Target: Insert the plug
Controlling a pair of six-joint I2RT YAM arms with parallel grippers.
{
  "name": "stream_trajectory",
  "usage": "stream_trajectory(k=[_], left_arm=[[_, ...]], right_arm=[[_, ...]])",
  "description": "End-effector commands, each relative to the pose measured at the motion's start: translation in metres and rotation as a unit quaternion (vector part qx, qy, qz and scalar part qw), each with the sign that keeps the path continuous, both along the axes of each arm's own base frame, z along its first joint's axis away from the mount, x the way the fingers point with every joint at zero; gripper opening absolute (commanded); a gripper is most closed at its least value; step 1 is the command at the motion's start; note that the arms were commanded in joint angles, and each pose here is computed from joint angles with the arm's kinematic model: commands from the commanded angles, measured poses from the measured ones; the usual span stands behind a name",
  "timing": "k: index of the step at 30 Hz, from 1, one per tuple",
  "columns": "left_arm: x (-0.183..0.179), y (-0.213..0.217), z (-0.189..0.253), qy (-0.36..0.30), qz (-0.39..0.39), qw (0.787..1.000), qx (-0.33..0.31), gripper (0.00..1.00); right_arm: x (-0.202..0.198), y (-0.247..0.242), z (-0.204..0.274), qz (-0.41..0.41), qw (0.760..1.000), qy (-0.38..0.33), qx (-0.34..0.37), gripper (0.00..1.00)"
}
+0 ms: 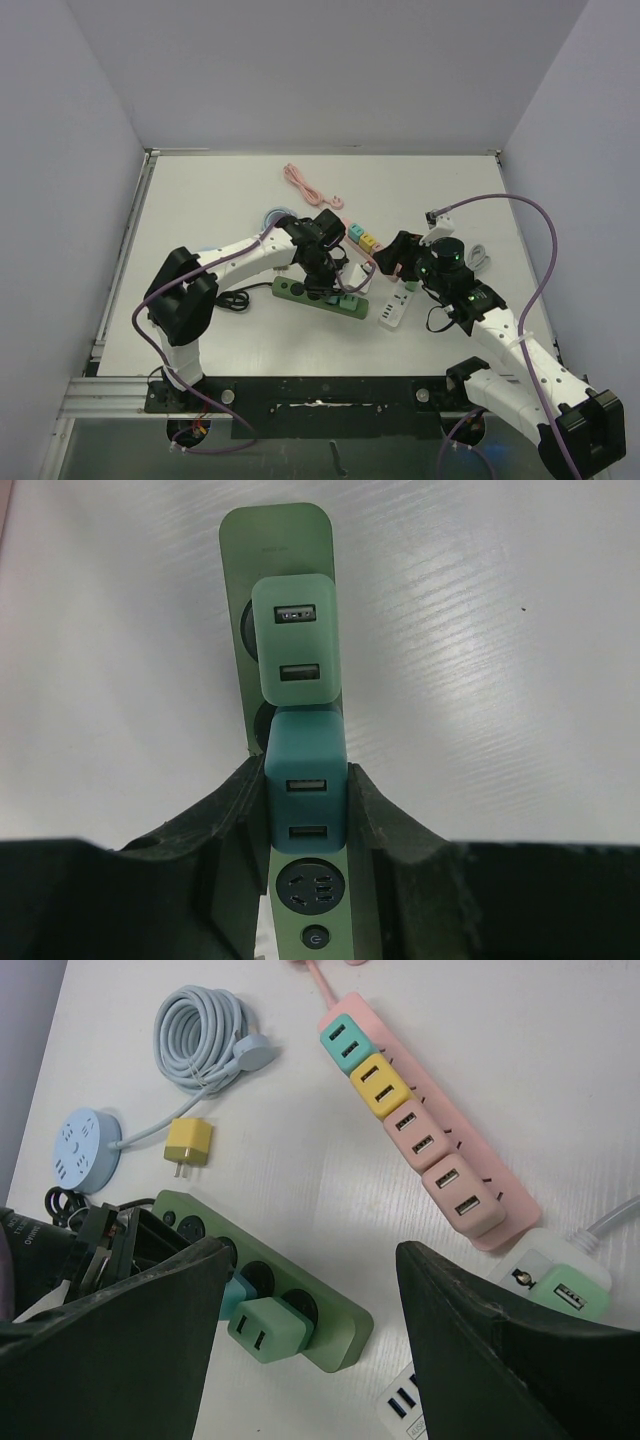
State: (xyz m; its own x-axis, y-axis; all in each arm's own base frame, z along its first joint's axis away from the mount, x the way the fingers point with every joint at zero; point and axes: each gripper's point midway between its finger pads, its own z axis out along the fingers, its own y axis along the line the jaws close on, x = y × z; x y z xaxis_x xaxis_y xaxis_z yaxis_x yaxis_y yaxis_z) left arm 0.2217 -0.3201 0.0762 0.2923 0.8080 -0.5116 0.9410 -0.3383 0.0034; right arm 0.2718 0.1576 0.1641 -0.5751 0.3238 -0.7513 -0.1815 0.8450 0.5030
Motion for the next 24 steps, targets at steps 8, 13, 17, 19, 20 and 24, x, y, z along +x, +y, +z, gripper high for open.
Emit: stream_trajectory(k=[8,13,17,19,20,24], left_arm=[[0.015,0.014,-0.038,-0.049,-0.049,0.995,0.077,0.0],[0.015,0.025,-0.058,-0.044,-0.061,0.99,0.119,0.0],[0.015,0.028,-0.07,-0.023,-0.054,0.987,0.149,0.0],[0.015,0.027,-0.076,-0.017,-0.042,0.987,0.156,0.0],[0.014,0.026,-0.079,-0.018,-0.04,0.987,0.157,0.0],[0.01,0.025,-0.09,-0.024,-0.031,0.988,0.148,0.0]], right_arm=[[0.005,-0.001,0.018,0.001,0.999,-0.037,0.007,0.68],[0.006,-0.001,0.019,-0.001,0.999,-0.039,0.006,0.69],[0.007,0.001,0.019,0.003,0.999,-0.039,0.008,0.68],[0.008,0.002,0.019,0.005,0.999,-0.038,0.007,0.68],[0.008,0.002,0.018,0.005,0.999,-0.038,0.006,0.69],[0.007,0.001,0.018,0.004,0.999,-0.04,0.003,0.68]])
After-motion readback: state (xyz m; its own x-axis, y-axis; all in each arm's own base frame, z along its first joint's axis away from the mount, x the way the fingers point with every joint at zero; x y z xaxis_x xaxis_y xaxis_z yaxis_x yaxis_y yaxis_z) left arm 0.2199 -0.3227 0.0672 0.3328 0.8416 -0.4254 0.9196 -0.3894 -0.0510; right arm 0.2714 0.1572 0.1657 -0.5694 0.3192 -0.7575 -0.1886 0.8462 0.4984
